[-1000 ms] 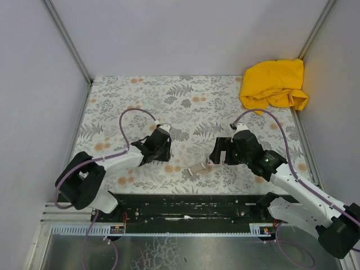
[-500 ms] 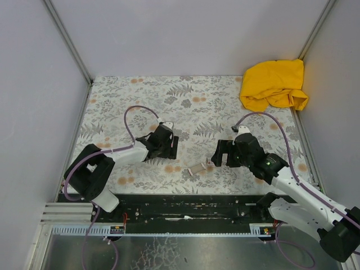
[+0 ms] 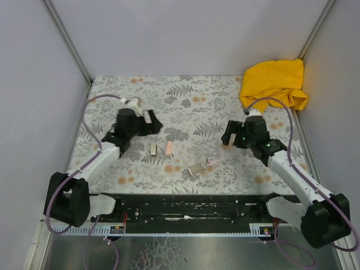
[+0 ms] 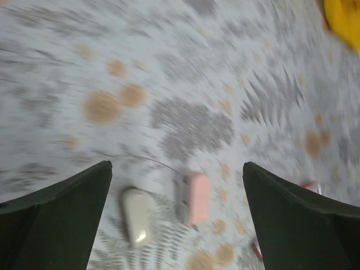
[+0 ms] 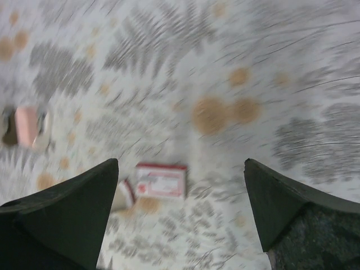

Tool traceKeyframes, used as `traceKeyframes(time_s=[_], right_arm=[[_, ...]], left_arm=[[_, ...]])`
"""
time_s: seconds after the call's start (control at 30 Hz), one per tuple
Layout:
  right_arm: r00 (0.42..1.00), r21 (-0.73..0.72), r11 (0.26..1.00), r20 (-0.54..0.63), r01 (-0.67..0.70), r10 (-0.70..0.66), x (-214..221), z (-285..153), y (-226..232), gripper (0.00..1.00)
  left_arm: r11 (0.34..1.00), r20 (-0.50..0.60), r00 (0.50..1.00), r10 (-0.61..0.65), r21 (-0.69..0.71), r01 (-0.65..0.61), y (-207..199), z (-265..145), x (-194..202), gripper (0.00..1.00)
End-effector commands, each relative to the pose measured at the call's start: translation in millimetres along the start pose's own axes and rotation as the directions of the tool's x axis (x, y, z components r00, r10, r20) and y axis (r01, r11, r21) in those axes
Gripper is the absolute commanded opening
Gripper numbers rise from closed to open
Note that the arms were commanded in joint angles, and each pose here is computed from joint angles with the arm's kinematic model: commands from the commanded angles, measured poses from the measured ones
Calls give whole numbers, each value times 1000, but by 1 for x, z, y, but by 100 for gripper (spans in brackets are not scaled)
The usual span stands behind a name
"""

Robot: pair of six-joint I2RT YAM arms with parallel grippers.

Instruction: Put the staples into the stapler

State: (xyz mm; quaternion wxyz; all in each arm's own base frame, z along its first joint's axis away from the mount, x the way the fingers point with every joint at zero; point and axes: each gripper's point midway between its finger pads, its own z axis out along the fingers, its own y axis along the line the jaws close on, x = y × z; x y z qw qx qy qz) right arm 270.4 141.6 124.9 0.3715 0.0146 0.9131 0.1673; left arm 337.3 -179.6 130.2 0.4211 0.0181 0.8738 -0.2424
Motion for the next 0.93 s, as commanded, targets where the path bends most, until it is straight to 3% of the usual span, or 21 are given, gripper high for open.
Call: traceKeyframes(time_s=[0.0, 0.1, 0.17, 0.27, 0.37, 0.43, 0.63, 0.9], right_arm=[[977, 63, 993, 196, -98, 84, -65, -4, -52, 99], [945, 198, 966, 312, -164, 97, -75, -13, -103, 99], [907, 306, 934, 419, -182, 40, -79, -23, -130, 99], [862, 440, 872, 505, -215, -43, -61, -28, -166, 99], [825, 452, 863, 560, -227, -76, -51, -24, -177, 99], [798, 464, 857, 593, -224, -112, -45, -19, -185, 99], [760, 503, 834, 627, -226, -172, -36, -11, -200, 99], [740, 484, 855, 642, -188, -201, -48, -5, -193, 99]], left_arm=[[982, 298, 946, -127, -94, 162, 74, -37, -62, 100], [933, 541, 823, -173, -177, 313, 132, -81, -79, 100], [890, 647, 755, -104, -278, 361, 159, -108, -73, 100], [825, 727, 687, 1, -389, 410, 186, -138, -51, 100], [831, 763, 642, 79, -406, 380, 192, -146, -36, 100], [832, 804, 593, 55, -365, 418, 195, -146, -30, 100], [815, 801, 593, 81, -395, 423, 205, -137, -36, 100], [805, 748, 648, 140, -467, 365, 204, -119, -38, 100]])
